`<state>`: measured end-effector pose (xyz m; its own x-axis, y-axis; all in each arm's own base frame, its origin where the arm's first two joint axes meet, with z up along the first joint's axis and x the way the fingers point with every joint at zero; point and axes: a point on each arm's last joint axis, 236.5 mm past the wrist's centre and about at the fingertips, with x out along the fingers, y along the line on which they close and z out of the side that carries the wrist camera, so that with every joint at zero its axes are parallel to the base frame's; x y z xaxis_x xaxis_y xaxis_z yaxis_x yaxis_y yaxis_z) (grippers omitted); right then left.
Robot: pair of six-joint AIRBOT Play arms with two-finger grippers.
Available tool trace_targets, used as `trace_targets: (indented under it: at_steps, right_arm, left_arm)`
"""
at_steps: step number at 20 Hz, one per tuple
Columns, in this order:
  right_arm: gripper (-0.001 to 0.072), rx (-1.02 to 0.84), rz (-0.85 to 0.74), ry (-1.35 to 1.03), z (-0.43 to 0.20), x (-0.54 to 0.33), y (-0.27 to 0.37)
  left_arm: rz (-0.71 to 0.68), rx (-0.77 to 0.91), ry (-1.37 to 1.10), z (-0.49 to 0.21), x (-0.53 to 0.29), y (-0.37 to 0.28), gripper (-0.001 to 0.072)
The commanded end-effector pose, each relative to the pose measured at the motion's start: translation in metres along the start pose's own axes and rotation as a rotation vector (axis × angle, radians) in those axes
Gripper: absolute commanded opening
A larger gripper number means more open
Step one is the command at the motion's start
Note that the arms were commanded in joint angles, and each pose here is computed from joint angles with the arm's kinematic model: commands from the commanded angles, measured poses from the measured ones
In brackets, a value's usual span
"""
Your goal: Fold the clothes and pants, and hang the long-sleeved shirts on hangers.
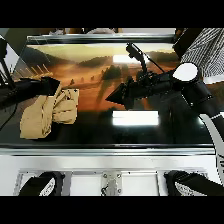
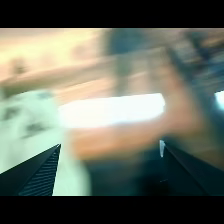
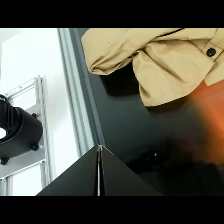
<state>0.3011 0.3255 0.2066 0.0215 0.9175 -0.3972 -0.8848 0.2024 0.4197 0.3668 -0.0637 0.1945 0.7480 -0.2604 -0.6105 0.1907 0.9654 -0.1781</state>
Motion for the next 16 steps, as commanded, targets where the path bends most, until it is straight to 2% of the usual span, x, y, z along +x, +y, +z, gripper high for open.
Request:
trace_targets:
  at_steps: [1,3,8,14,15,16]
  right_arm:
    - [0.0017,0.0,0.001,0.001,0.0,0.0,0.0]
    - [0.0017,0.0,0.001,0.0,0.0,0.0,0.0]
    - [0.0017,0.0,0.001,0.0,0.0,0.0,0.0]
    - [0.0017,0.0,0.001,0.001,0.0,0.0,0.0]
    - [0.0017,0.0,0.001,0.0,0.0,0.0,0.0]
    - [0.0017,0.0,0.001,0.001,0.0,0.0,0.0]
  left_arm:
    - [0.346,0.122,0.204,-0.036,0.032,0.096,0.0709]
    - [0.44,0.111,0.346,-0.067,0.06,0.134,0.071]
    - [0.456,0.027,0.62,-0.152,0.127,0.185,0.071]
    - [0.467,-0.047,0.779,-0.206,0.14,0.21,0.0707]
    - [0.476,-0.067,0.782,-0.207,0.139,0.21,0.0573]
    - [0.477,-0.072,0.785,-0.207,0.137,0.209,0.0304]
